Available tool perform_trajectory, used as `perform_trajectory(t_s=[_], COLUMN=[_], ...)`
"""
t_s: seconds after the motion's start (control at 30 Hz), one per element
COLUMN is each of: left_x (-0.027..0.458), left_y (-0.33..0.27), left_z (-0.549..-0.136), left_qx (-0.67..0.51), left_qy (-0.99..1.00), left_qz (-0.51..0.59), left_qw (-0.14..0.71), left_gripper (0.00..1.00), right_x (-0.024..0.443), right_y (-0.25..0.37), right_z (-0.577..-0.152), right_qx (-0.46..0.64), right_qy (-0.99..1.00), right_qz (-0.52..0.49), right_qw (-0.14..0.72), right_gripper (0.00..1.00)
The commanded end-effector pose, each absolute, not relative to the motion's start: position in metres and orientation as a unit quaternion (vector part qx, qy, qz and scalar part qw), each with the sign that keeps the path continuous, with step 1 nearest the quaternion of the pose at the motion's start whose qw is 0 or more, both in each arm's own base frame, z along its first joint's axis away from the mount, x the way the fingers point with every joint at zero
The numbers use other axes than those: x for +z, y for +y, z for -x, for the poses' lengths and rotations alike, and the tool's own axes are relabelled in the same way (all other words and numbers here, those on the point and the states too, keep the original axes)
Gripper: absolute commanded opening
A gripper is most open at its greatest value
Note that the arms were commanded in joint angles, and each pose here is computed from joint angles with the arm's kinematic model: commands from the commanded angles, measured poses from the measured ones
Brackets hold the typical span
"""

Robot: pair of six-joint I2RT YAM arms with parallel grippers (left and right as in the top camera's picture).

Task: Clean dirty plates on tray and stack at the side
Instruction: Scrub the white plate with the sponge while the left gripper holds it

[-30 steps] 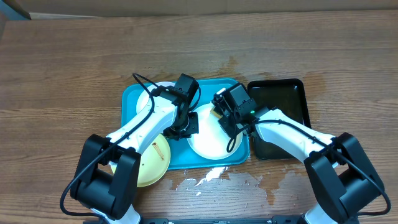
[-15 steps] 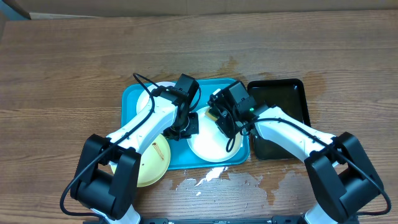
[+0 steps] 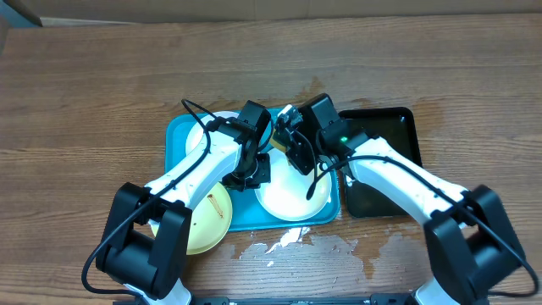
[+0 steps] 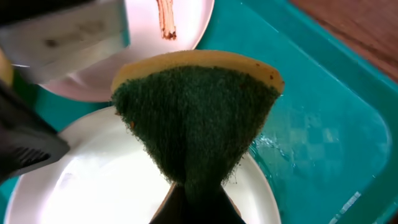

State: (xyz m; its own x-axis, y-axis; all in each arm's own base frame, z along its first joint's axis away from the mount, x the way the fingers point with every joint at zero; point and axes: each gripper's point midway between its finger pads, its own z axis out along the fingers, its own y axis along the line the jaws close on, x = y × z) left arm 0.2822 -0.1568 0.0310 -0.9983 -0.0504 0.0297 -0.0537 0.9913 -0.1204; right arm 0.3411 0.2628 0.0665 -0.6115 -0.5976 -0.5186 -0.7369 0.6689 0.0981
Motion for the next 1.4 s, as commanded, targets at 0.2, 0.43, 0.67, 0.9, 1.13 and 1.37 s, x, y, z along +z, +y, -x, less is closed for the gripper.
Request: perform_trajectory(t_s=[0.2, 0.43, 0.67, 0.9, 1.13, 1.37], left_x=[0.030, 0.030, 0.030, 0.030, 0.030, 0.030], left_y=[-0.159, -0.159, -0.159, -0.159, -0.160, -0.159], left_z=[-0.285, -0.285, -0.285, -0.287, -0.288, -0.288], left_qx=[0.062, 0.062, 0.062, 0.063, 0.063, 0.060], left_qy=[-0.998, -0.998, -0.998, -0.998, -0.998, -0.998], left_qz=[-0.019, -0.020, -0.022, -0.028, -0.030, -0.035], left_qw=[0.014, 0.014, 0.014, 0.011, 0.009, 0.008], left_gripper=[0.04, 0.04, 0.04, 0.04, 0.04, 0.04], right_x=[0.046, 0.028, 0.019, 0.014, 0.015, 0.046], right_y=[0.262, 0.246, 0.228, 0.221, 0.220, 0.222], right_z=[-0.358, -0.352, -0.337, -0.323, -0.307, -0.296], right_qx=[0.127, 0.119, 0.113, 0.111, 0.128, 0.148], right_qy=[0.880, 0.892, 0.909, 0.920, 0.928, 0.934], right_qz=[0.393, 0.383, 0.367, 0.354, 0.338, 0.321], right_qw=[0.234, 0.208, 0.160, 0.125, 0.088, 0.056], right_gripper=[0.04, 0.04, 0.04, 0.04, 0.04, 0.04])
